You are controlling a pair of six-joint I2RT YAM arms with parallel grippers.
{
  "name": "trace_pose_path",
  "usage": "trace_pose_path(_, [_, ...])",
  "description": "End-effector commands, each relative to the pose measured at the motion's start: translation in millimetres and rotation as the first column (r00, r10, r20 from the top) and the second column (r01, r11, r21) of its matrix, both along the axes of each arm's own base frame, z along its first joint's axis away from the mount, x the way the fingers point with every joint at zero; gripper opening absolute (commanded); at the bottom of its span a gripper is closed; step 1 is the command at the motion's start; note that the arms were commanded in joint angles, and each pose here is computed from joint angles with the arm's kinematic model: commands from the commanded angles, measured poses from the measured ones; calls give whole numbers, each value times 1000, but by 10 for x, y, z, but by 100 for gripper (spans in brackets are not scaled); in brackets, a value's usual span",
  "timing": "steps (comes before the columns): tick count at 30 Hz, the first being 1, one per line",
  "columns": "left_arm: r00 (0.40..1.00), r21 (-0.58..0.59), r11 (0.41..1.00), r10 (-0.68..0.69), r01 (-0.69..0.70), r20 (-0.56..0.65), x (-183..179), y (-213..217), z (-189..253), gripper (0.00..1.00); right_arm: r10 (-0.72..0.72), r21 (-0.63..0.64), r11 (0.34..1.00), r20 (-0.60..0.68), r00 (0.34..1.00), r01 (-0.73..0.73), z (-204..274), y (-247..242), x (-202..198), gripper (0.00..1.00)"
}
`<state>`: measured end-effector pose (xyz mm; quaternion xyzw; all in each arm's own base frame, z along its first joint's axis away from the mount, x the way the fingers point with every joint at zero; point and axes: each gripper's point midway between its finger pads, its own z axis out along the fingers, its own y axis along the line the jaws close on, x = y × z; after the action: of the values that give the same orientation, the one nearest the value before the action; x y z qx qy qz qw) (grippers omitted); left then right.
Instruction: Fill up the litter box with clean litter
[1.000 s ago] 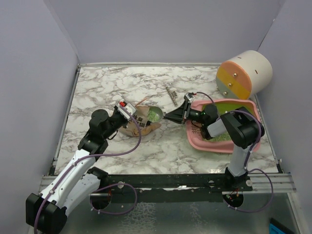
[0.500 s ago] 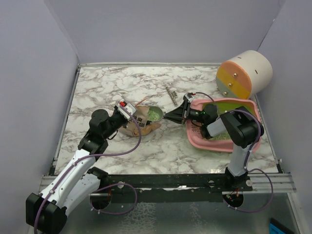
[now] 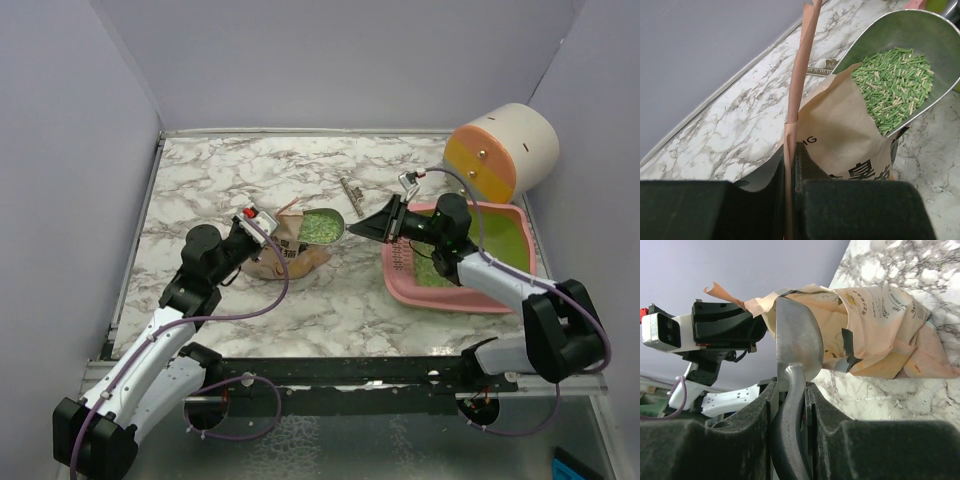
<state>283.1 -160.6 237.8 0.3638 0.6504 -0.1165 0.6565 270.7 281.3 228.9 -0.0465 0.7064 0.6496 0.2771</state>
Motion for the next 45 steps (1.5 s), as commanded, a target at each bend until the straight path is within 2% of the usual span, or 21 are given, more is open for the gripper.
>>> trace_pose_path(1, [999,-30,999,33,-32,33,29,52,133,0,-96,-75,992,85,992,103,174,-125,31,1])
trace_pose_path(12, [999,-51,999,16,-14,31,-6,23,171,0,-306,-163,938,17,952,305,183,-504,-68,1])
trace_pose_path(20, [1000,-68,998,0,2,27,-27,-8,202,7,-395,-159,909,-38,918,384,177,-692,-238,1])
trace_pose_path(27, [1000,-92,996,-5,7,27,-44,-22,264,17,-514,-193,840,12,858,507,266,-984,-377,1])
trace_pose_path(30, [999,-133,991,5,-1,31,-64,-14,352,24,-551,-220,806,57,832,549,362,-1113,-439,1])
trace_pose_path(32, [999,-165,986,7,0,38,-88,-14,426,39,-572,-228,788,75,817,572,418,-1186,-487,1])
trace_pose_path(34, [999,-187,982,-7,14,41,-128,-31,475,46,-593,-234,769,89,801,595,465,-1261,-535,1])
trace_pose_path(36, [999,-205,978,-12,21,47,-157,-34,530,80,-614,-241,750,95,784,616,491,-1333,-584,1])
trace_pose_path(45, [987,-295,952,116,-79,111,-206,207,821,82,-732,-250,631,122,670,734,662,-1725,-796,1])
